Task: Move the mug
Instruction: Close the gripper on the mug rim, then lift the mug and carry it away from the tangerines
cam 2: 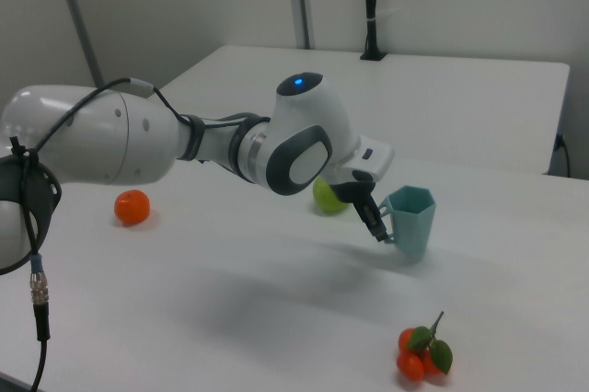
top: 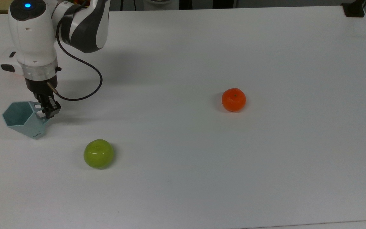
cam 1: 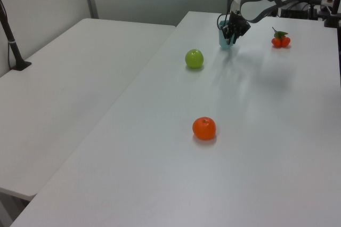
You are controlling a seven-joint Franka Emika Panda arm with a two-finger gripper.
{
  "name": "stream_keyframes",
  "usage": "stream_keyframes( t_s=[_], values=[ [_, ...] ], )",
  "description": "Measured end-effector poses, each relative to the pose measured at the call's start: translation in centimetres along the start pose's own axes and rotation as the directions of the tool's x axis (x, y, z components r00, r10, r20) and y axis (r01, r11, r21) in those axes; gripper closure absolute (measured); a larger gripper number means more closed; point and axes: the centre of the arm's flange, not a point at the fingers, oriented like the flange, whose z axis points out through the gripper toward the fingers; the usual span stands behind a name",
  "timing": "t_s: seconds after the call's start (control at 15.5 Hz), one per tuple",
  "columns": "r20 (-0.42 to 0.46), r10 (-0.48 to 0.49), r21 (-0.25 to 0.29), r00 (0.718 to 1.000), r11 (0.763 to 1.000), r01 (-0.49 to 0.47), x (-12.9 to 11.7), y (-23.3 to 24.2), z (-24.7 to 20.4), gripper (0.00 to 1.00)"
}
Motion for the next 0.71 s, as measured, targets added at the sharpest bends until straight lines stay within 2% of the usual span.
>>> stream_keyframes(
  t_s=[0.19,0.45,0.71],
  values=[
    [-0.031,0.005,0.023,1.000,1.000,-0.004,0.9,-0.2,-2.5,0.75],
    [-0.083,0.005,0.082,0.997,0.997,0.001,1.8,-1.4,-8.5,0.75],
    [-0.066,-0.026,0.132,0.997,0.991,0.035,0.6,-3.7,-15.2,0.75]
  ],
)
